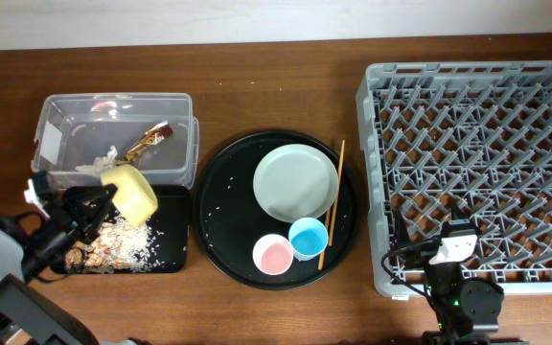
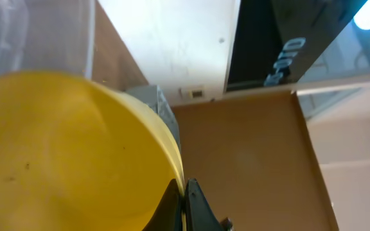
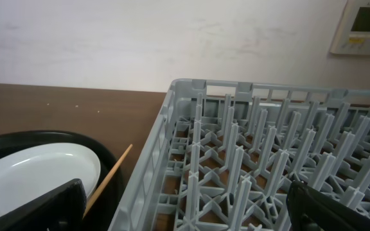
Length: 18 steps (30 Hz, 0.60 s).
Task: Sort waste into correct bins and load items into the dishwasher rack
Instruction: 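Tip the yellow bowl over the black tray to dump shells, then carry the empty yellow bowl back onto the round tray with the left gripper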
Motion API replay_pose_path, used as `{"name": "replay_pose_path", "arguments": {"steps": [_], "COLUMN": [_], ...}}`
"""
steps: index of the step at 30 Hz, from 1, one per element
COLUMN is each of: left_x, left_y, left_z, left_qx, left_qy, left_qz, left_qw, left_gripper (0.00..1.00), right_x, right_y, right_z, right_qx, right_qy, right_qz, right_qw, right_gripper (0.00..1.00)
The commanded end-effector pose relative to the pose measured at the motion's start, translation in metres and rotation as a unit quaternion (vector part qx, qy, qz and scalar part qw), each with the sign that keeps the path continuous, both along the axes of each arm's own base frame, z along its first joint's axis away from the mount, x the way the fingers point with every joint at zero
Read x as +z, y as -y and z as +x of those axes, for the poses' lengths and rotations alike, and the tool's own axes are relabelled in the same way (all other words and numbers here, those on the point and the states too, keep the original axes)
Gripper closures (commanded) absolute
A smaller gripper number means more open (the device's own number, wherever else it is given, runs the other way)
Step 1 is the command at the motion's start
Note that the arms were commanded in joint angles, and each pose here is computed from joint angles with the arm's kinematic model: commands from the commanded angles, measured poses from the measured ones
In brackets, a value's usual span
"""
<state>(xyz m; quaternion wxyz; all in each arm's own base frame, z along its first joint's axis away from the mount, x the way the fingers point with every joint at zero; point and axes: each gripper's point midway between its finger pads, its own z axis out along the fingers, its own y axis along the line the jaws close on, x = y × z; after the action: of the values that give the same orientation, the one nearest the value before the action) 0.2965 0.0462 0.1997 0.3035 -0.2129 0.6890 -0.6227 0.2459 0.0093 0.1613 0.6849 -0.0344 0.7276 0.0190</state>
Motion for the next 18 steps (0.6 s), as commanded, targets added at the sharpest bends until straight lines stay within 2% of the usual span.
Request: {"name": "replay_pose_path", "arguments": {"steps": [1, 8, 12, 14, 18], "left_x": [0.030, 0.033, 0.010, 0.003, -0.019], "left_y": [0.018, 0.081, 0.105, 0.118, 0.141], "left_z": [0.012, 0.035, 0.044, 0.047, 0.044], "left_qx": [-0.049, -0.166, -0.177, -0.181, -0.184], "left_qy": [0.020, -0.051, -0.127, -0.137, -0.171], "left_qz": [0.059, 0.185, 0.282, 0.315, 0.405], "left_qw": [0.997, 0.967, 0.934, 0.922, 0.879], "left_gripper": [1.00, 1.00, 0.99, 0.99, 0.99], "right_x": [-0.002, -0.002, -0.002, -0.002, -0.002], "right_y": [0.001, 0.001, 0.001, 0.001, 0.001], "right_z": [0.000, 0.000, 0.000, 0.000, 0.000], "right_qx": [-0.002, -0.002, -0.002, -0.002, -0.002], "right_qy": [-0.002, -0.002, -0.002, -0.002, -0.002], "right_qz": [0.001, 0.001, 0.001, 0.001, 0.001], "right_qw": [1.000, 1.000, 1.000, 1.000, 1.000], "right_gripper": [0.02, 0.02, 0.02, 0.02, 0.02]}}
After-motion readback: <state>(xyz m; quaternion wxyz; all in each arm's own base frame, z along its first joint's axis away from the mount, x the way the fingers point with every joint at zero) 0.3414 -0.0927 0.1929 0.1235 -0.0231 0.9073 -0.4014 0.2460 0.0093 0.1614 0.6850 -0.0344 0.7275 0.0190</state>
